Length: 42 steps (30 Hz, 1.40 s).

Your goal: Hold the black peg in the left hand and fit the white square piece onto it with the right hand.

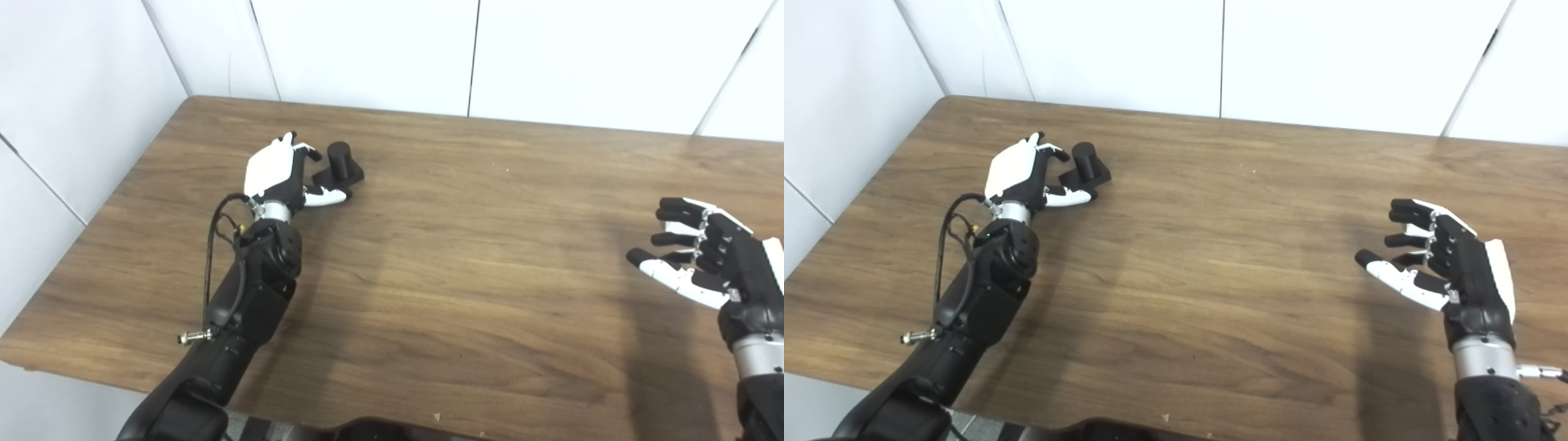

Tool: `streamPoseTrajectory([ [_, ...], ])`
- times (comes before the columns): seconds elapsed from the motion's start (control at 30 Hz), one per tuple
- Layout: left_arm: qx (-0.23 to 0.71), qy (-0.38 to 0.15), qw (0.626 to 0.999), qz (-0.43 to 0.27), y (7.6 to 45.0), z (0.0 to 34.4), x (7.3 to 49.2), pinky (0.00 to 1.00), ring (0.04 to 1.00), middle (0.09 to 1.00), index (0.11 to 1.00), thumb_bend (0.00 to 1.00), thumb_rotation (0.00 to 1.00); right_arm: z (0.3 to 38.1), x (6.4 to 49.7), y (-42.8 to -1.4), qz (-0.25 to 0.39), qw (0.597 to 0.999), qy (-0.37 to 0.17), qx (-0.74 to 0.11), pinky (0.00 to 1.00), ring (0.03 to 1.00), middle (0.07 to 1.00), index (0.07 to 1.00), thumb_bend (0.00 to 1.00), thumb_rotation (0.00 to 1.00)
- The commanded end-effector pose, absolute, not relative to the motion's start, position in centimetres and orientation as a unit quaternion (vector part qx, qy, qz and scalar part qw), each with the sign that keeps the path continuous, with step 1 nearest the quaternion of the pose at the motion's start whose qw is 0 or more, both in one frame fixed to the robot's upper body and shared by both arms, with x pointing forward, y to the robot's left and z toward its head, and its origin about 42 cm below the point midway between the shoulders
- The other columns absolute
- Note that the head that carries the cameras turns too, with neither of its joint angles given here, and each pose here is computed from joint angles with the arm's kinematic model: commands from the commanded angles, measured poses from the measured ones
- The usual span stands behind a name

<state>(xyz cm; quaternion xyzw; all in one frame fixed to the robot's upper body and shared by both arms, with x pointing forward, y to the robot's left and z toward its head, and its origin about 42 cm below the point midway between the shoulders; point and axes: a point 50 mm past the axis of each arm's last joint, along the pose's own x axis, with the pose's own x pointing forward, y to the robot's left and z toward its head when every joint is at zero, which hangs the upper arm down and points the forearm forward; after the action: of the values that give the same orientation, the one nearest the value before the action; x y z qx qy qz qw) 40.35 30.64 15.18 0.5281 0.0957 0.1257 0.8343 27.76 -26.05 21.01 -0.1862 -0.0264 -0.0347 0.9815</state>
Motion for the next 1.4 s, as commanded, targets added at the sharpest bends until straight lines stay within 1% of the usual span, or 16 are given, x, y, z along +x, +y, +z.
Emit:
streamPoseTrajectory([
  [0.0, 0.535, 0.075, 0.83, 0.141, 31.2, 16.8, 41.6, 1.0, 1.0, 1.0, 0.683, 0.76, 0.36, 22.8, 27.8, -25.8, -0.04, 0.98, -0.061, -0.187, 0.47, 0.622, 0.735, 0.716, 0.57, 0.0],
  [0.2, 0.517, 0.078, 0.842, 0.129, 31.1, 16.4, 41.9, 1.0, 1.0, 0.964, 0.625, 0.75, 0.34, 22.9, 27.7, -25.9, -0.041, 0.98, -0.063, -0.186, 0.47, 0.615, 0.733, 0.716, 0.57, 0.0],
  [0.3, 0.508, 0.076, 0.849, 0.126, 31.0, 16.2, 41.8, 1.0, 1.0, 0.943, 0.567, 0.74, 0.3, 23.0, 27.6, -25.9, -0.041, 0.98, -0.065, -0.185, 0.47, 0.615, 0.735, 0.717, 0.57, 0.0],
  [0.33, 0.506, 0.075, 0.85, 0.124, 31.0, 16.1, 41.8, 1.0, 1.0, 0.937, 0.529, 0.63, 0.2, 23.0, 27.6, -25.9, -0.041, 0.98, -0.066, -0.184, 0.46, 0.612, 0.735, 0.717, 0.56, 0.0],
  [0.37, 0.505, 0.074, 0.851, 0.122, 30.9, 16.0, 41.8, 1.0, 1.0, 0.925, 0.498, 0.54, 0.11, 23.1, 27.6, -25.9, -0.041, 0.98, -0.067, -0.184, 0.46, 0.61, 0.734, 0.717, 0.56, 0.0],
  [0.43, 0.505, 0.074, 0.852, 0.117, 30.9, 15.9, 41.8, 1.0, 0.994, 0.912, 0.489, 0.52, 0.09, 23.1, 27.6, -26.0, -0.042, 0.979, -0.068, -0.189, 0.47, 0.608, 0.732, 0.716, 0.56, 0.0],
  [0.6, 0.505, 0.08, 0.853, 0.108, 30.8, 15.5, 41.8, 1.0, 0.981, 0.89, 0.484, 0.51, 0.08, 23.1, 27.5, -26.0, -0.044, 0.979, -0.066, -0.19, 0.46, 0.607, 0.735, 0.716, 0.55, 0.0],
  [0.93, 0.499, 0.088, 0.857, 0.097, 30.7, 15.2, 41.5, 1.0, 0.976, 0.879, 0.483, 0.51, 0.08, 23.1, 27.6, -26.0, -0.042, 0.979, -0.068, -0.19, 0.46, 0.606, 0.732, 0.715, 0.55, 0.0],
  [1.0, 0.5, 0.092, 0.857, 0.079, 30.7, 15.2, 41.3, 1.0, 0.991, 0.9, 0.485, 0.52, 0.08, 23.1, 27.6, -26.1, -0.043, 0.978, -0.067, -0.193, 0.47, 0.622, 0.745, 0.72, 0.54, 0.0],
  [1.1, 0.505, 0.092, 0.858, 0.037, 30.5, 15.4, 41.1, 1.0, 1.0, 0.933, 0.487, 0.52, 0.08, 23.2, 27.6, -26.1, -0.043, 0.978, -0.068, -0.195, 0.47, 0.616, 0.743, 0.722, 0.55, 0.0],
  [1.37, 0.451, 0.053, 0.889, -0.055, 29.4, 16.4, 40.4, 1.0, 1.0, 0.976, 0.486, 0.52, 0.08, 23.1, 27.7, -26.2, -0.041, 0.978, -0.067, -0.192, 0.46, 0.608, 0.729, 0.717, 0.54, 0.0],
])
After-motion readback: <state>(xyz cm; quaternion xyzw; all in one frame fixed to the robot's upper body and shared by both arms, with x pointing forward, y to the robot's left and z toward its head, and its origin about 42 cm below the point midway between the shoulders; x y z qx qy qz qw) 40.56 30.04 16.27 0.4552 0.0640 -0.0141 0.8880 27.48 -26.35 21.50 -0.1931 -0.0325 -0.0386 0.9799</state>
